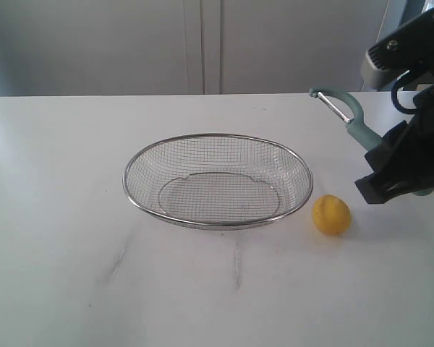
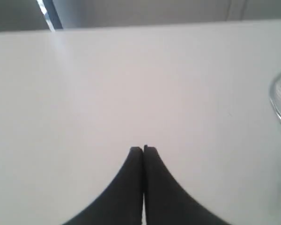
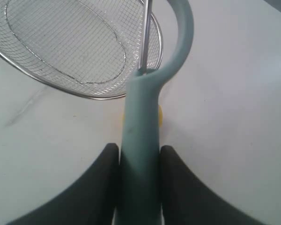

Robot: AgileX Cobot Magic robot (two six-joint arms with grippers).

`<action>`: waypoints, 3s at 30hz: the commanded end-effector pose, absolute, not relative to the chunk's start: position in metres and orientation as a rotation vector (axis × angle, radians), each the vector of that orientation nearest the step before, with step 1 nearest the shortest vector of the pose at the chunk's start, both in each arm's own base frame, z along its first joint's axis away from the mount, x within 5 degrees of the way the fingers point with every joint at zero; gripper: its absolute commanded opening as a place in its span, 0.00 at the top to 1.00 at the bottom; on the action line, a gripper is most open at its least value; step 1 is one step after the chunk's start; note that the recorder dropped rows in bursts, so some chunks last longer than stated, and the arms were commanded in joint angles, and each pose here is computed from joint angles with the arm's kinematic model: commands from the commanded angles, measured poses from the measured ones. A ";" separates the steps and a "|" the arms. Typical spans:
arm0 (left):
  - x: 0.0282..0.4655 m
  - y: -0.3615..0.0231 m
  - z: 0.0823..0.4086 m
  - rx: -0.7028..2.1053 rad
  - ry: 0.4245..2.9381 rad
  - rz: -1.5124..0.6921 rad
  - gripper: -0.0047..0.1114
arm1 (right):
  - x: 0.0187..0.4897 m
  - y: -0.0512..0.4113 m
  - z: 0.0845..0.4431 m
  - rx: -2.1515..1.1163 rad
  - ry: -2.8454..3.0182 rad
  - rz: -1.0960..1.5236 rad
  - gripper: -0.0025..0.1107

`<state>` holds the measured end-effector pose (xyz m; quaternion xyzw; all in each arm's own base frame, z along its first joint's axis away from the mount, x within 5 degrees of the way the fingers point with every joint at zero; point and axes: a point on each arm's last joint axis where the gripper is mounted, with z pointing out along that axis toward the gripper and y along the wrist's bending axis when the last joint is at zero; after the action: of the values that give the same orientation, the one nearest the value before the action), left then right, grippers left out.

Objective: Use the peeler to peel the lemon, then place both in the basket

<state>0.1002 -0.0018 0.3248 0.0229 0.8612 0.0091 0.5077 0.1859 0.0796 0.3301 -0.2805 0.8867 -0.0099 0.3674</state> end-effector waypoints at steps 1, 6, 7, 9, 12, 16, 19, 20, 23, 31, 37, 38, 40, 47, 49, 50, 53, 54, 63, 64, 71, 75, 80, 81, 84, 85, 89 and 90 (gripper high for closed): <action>0.112 -0.032 0.331 0.345 2.173 -0.280 0.96 | 0.185 0.079 0.332 -0.711 2.263 -0.024 0.98; 0.128 -0.062 0.346 0.564 2.092 -0.661 0.96 | 0.185 0.079 0.332 -0.711 2.263 -0.024 0.98; 0.133 -0.065 0.348 0.571 2.090 -0.703 0.96 | 0.185 0.079 0.332 -0.711 2.263 -0.024 0.98; 0.140 -0.069 0.353 0.579 2.093 -0.781 0.96 | 0.185 0.079 0.332 -0.711 2.263 -0.024 0.98; 0.147 -0.076 0.361 0.643 2.085 -0.813 0.96 | 0.185 0.079 0.332 -0.711 2.263 -0.024 0.98; 0.153 -0.091 0.369 0.738 2.058 -0.841 0.96 | 0.185 0.079 0.332 -0.711 2.263 -0.024 0.98; 0.155 -0.105 0.371 0.837 2.052 -0.847 0.96 | 0.185 0.079 0.332 -0.711 2.263 -0.024 0.98; 0.155 -0.111 0.371 0.868 2.056 -0.854 0.96 | 0.185 0.079 0.332 -0.711 2.263 -0.024 0.98; 0.156 -0.130 0.368 0.958 2.081 -0.844 0.96 | 0.185 0.079 0.332 -0.711 2.263 -0.024 0.98; 0.160 -0.196 0.350 1.220 2.158 -0.715 0.96 | 0.185 0.079 0.332 -0.711 2.263 -0.024 0.98; 0.166 -0.246 0.342 1.367 2.161 -0.634 0.96 | 0.185 0.079 0.332 -0.711 2.263 -0.024 0.98; 0.166 -0.255 0.341 1.393 2.152 -0.629 0.96 | 0.185 0.079 0.332 -0.711 2.263 -0.024 0.98; 0.168 -0.271 0.337 1.447 2.150 -0.607 0.96 | 0.185 0.079 0.332 -0.711 2.263 -0.024 0.98; 0.170 -0.311 0.322 1.644 2.159 -0.489 0.96 | 0.185 0.079 0.332 -0.711 2.263 -0.024 0.98; 0.170 -0.320 0.319 1.660 2.134 -0.492 0.96 | 0.185 0.079 0.332 -0.711 2.263 -0.024 0.98; 0.171 -0.325 0.318 1.665 2.114 -0.494 0.96 | 0.185 0.079 0.332 -0.711 2.263 -0.024 0.98; 0.173 -0.333 0.315 1.692 2.049 -0.498 0.96 | 0.185 0.079 0.332 -0.711 2.263 -0.024 0.98; 0.174 -0.335 0.314 1.691 2.030 -0.496 0.96 | 0.185 0.079 0.332 -0.711 2.263 -0.024 0.98; 0.184 -0.347 0.317 1.627 1.868 -0.501 0.96 | 0.185 0.079 0.332 -0.711 2.261 -0.024 0.98; 0.184 -0.348 0.317 1.637 1.850 -0.495 0.96 | 0.185 0.079 0.332 -0.711 2.261 -0.024 0.98; 0.184 -0.349 0.314 1.681 1.824 -0.475 0.96 | 0.185 0.078 0.332 -0.714 2.264 -0.029 0.98; 0.187 -0.352 0.305 1.717 1.812 -0.455 0.94 | 0.185 0.077 0.332 -0.724 2.264 -0.056 0.98; 0.191 -0.359 0.289 1.820 1.748 -0.406 0.78 | 0.185 0.074 0.331 -0.754 2.278 -0.113 0.98; 0.192 -0.360 0.286 1.823 1.749 -0.403 0.72 | 0.184 0.072 0.330 -0.759 2.285 -0.128 0.98; 0.195 -0.366 0.277 1.810 1.748 -0.400 0.58 | 0.184 0.072 0.330 -0.756 2.296 -0.134 0.98; 0.197 -0.368 0.273 1.809 1.740 -0.396 0.53 | 0.184 0.072 0.330 -0.748 2.296 -0.130 0.98; 0.203 -0.376 0.261 1.782 1.729 -0.390 0.34 | 0.184 0.072 0.330 -0.748 2.296 -0.130 0.98; 0.204 -0.378 0.258 1.782 1.731 -0.388 0.32 | 0.184 0.072 0.330 -0.748 2.296 -0.130 0.98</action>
<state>0.2037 -0.3729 0.2612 0.6763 0.6558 -0.1419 0.3039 0.1851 0.0733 0.3280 -0.2906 0.8898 -0.0468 0.3486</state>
